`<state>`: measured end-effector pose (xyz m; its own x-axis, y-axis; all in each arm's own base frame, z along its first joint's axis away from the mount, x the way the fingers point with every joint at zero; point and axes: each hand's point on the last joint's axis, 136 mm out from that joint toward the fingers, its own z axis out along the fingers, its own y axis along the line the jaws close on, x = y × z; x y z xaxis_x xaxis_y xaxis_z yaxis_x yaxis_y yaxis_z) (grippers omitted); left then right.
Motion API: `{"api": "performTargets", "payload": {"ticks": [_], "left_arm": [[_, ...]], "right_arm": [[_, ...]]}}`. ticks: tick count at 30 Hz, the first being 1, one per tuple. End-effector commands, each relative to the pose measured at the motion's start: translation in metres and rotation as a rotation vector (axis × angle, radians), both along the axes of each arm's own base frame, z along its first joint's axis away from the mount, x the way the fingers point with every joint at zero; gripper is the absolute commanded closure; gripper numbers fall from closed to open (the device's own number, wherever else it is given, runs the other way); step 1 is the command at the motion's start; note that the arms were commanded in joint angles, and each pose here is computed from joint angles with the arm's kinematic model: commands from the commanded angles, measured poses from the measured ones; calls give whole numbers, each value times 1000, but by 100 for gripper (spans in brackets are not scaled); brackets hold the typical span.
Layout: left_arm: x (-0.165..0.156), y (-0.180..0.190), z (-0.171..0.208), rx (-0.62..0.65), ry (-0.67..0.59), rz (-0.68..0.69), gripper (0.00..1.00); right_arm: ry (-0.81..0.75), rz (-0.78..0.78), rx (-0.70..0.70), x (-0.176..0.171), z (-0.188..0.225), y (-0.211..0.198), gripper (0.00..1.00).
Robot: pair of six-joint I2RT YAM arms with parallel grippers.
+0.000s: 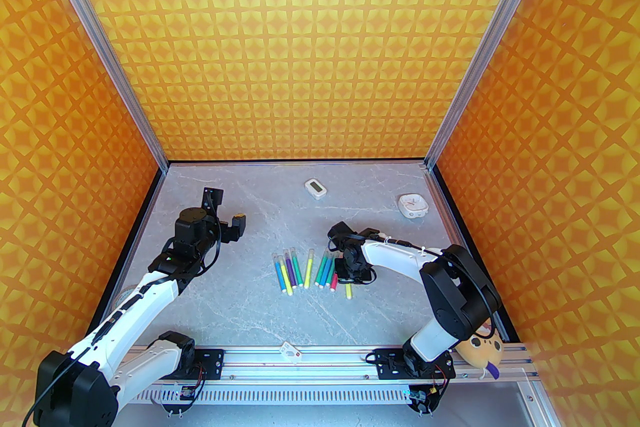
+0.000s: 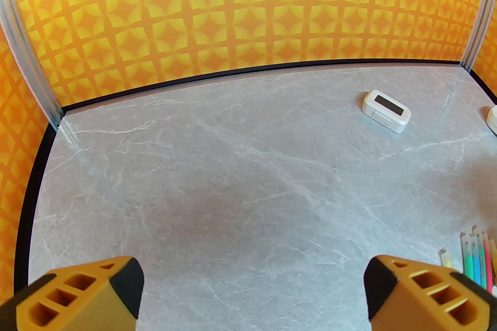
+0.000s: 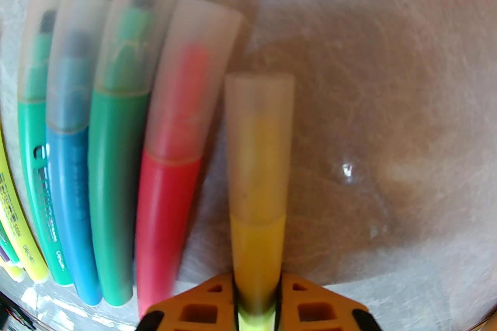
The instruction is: Open the pen caps
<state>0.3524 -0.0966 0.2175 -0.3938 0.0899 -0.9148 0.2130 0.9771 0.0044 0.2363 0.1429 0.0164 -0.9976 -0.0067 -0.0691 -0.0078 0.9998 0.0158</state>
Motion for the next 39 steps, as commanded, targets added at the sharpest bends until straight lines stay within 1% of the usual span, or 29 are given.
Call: {"api": "performTargets", "payload": {"ticks": [1, 3, 6, 7, 8, 10, 13, 17, 21, 26, 29, 33, 39], "left_arm": [[3, -16, 10, -35, 3, -54, 1], [3, -21, 9, -48, 13, -69, 1], [3, -30, 14, -80, 18, -98, 1], [6, -35, 4, -86, 55, -112, 1], [6, -38, 3, -100, 64, -123, 1], [6, -47, 3, -133, 85, -154, 1], [7, -59, 3, -191, 119, -200, 1], [6, -80, 4, -285, 155, -280, 1], [-1, -104, 11, -402, 186, -392, 0], [-6, -122, 18, -501, 207, -475, 2], [-7, -129, 20, -532, 225, -510, 3], [-8, -137, 20, -567, 256, -540, 7], [-11, -149, 24, -620, 269, -592, 13]], "right_arm": [[-104, 50, -29, 18, 25, -7, 97], [-127, 73, -17, 22, 34, -4, 100], [-174, 125, 28, 29, 48, 5, 100], [-188, 144, 47, 31, 50, 9, 100], [-207, 168, 76, 33, 54, 15, 100], [-249, 216, 148, 38, 63, 29, 100], [-328, 300, 304, 44, 83, 58, 100], [-437, 367, 485, 52, 110, 91, 100], [-498, 428, 600, 54, 125, 114, 100], [-545, 492, 669, 55, 136, 134, 100], [-561, 529, 699, 54, 140, 146, 100], [-584, 566, 735, 53, 146, 159, 100], [-605, 591, 758, 54, 150, 171, 100]]}}
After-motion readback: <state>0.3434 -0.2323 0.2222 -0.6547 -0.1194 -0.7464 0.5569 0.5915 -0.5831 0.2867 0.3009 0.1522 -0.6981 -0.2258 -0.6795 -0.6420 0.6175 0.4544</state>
